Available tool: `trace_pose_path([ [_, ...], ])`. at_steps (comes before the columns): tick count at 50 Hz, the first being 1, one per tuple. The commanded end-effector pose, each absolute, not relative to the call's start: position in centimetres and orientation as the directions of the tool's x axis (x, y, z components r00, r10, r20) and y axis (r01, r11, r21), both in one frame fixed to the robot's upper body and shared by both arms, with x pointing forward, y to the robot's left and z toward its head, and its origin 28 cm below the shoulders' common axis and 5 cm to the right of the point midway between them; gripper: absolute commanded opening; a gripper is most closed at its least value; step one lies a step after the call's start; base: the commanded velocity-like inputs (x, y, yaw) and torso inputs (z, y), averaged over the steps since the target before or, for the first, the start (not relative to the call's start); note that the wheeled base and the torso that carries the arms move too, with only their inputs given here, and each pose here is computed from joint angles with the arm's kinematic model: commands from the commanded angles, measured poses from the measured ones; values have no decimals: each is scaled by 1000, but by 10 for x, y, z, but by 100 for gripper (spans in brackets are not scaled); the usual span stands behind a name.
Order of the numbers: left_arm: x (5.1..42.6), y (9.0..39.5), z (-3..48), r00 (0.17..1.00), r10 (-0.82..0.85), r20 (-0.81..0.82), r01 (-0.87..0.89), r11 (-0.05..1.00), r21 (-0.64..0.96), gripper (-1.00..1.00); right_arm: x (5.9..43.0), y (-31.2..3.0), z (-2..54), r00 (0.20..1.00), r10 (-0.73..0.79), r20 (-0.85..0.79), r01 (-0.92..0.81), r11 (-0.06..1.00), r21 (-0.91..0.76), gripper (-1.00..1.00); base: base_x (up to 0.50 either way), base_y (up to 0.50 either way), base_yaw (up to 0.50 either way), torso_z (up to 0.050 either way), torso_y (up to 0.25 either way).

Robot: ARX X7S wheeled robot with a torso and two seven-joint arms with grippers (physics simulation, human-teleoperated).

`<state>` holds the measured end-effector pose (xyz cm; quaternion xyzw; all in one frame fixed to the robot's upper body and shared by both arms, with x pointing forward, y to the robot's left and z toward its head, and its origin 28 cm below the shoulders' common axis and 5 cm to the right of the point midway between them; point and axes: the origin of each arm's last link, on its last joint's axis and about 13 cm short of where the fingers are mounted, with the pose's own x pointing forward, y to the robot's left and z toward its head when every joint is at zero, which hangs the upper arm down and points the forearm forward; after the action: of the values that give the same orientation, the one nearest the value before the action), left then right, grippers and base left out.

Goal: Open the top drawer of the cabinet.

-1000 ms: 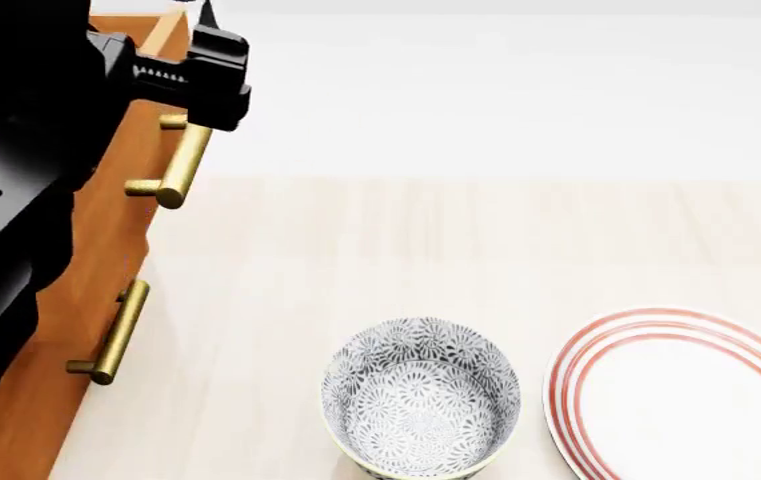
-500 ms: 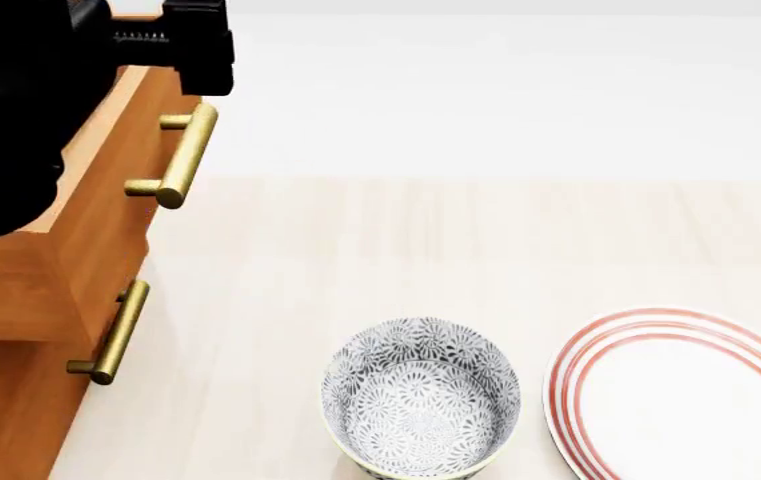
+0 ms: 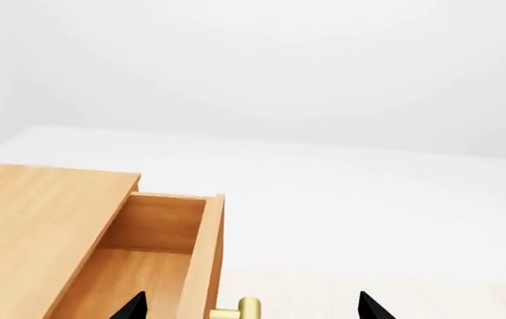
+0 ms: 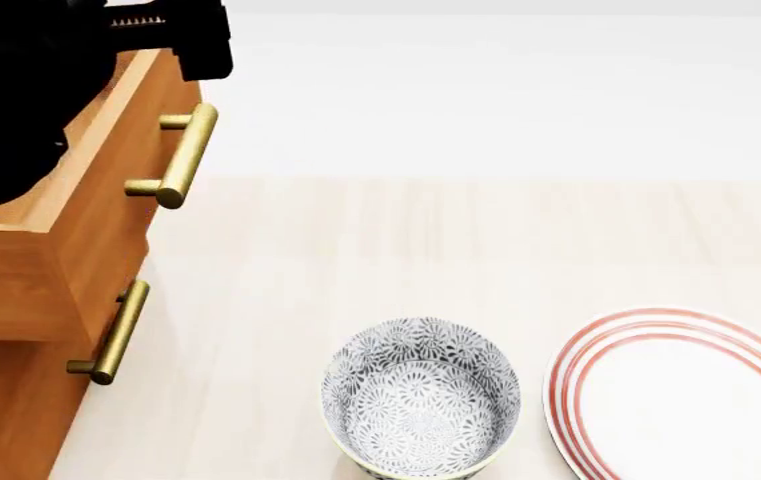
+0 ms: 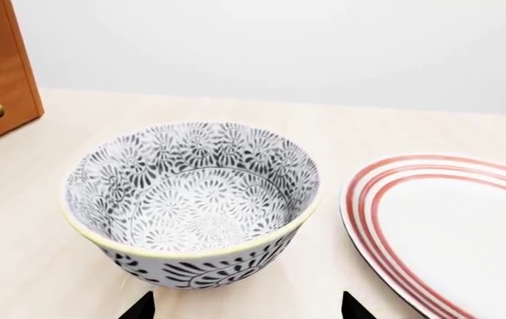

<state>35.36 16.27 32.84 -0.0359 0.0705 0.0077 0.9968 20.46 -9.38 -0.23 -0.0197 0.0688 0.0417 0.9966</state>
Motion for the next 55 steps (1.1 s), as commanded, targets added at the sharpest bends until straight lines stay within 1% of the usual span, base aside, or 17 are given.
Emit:
trace_pose_path([
  [1,358,161,330,985,-10,-170,-15,990,-141,100,207,-93,-1,988,85,-127,-89,996,-26,100,0,0,0,0,0],
  [13,360,159,329,974,-23,-224,-20,982,-189,100,207,-93,-1,988,86,-126,-91,995,-29,100,0,0,0,0,0],
  [22,361,159,337,973,-14,-230,-34,978,-204,100,208,-93,-1,988,80,-129,-84,996,-26,100,0,0,0,0,0],
  [38,369,165,339,964,52,-260,-99,980,-173,100,208,-94,0,988,75,-137,-78,997,-21,100,0,0,0,0,0],
  [48,376,165,332,932,40,-359,-121,971,-206,100,208,-93,-2,987,80,-138,-84,996,-23,100,0,0,0,0,0],
  [55,378,165,336,919,30,-393,-132,963,-235,100,207,-93,-1,987,83,-139,-87,996,-23,100,0,0,0,0,0],
])
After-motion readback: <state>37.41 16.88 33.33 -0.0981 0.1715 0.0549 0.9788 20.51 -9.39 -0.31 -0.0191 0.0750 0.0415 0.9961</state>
